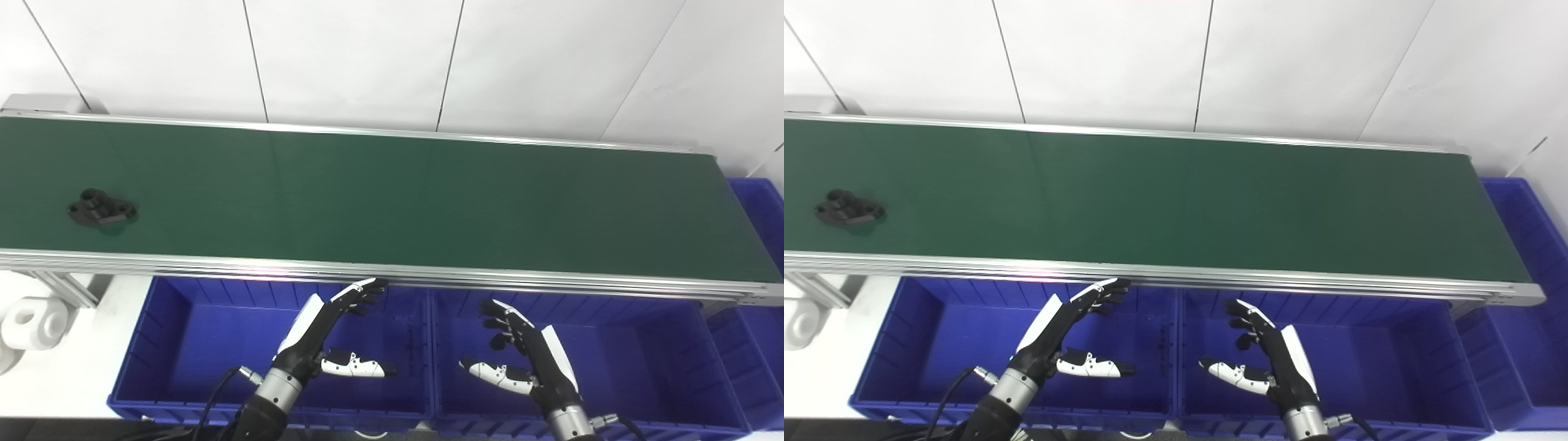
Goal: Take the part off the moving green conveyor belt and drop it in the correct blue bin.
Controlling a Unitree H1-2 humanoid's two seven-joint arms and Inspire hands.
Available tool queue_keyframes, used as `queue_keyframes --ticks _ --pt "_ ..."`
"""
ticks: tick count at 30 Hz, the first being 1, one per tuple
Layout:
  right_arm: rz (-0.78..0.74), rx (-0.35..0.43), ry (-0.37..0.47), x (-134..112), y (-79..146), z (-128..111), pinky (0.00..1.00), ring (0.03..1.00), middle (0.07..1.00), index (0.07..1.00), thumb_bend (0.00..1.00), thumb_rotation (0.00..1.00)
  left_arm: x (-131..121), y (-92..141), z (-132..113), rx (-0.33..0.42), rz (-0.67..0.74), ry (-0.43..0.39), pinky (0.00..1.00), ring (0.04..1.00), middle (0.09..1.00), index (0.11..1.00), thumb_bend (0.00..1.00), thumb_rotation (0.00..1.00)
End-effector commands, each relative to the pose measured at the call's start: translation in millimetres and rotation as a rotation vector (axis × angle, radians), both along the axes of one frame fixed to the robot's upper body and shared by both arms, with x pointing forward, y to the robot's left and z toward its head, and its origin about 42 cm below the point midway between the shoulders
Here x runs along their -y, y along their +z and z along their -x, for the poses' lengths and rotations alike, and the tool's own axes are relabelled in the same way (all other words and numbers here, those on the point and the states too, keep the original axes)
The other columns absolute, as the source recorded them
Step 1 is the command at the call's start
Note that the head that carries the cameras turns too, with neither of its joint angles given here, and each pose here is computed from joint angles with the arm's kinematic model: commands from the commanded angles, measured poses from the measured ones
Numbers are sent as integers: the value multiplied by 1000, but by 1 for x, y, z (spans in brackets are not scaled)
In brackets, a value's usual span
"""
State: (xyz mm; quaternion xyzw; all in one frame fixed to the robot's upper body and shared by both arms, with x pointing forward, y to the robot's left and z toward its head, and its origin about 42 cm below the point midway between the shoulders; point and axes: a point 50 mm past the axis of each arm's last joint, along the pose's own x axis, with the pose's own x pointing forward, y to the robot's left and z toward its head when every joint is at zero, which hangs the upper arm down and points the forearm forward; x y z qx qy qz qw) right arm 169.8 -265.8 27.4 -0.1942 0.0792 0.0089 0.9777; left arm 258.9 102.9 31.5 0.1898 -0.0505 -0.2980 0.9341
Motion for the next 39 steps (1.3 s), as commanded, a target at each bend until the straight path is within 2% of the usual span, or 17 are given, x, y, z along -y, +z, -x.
queue_keyframes --ticks 1,13,17,25,32,39 --pt "6 31 -5 3 8 -5 708 788 823 825 645 179 5 13 -6 43 16 -1 717 802 843 857 727 302" --pt "-24 30 -27 2 6 -5 694 789 827 831 613 153 4 15 -6 14 -7 -3 718 808 850 861 718 313" --pt "-15 27 -27 2 7 -5 685 778 819 829 611 218 3 14 -7 21 -2 -2 727 810 848 856 718 300" --pt "-14 26 -28 2 2 -3 680 769 814 827 616 216 2 9 -5 20 -3 3 738 812 846 851 725 310" --pt "27 41 -30 1 -2 -3 665 751 797 812 634 304 1 5 -2 1 6 3 736 814 849 860 713 290" --pt "25 41 -21 3 -5 -2 674 759 805 816 636 328 2 2 -2 3 2 7 730 809 850 856 712 291"
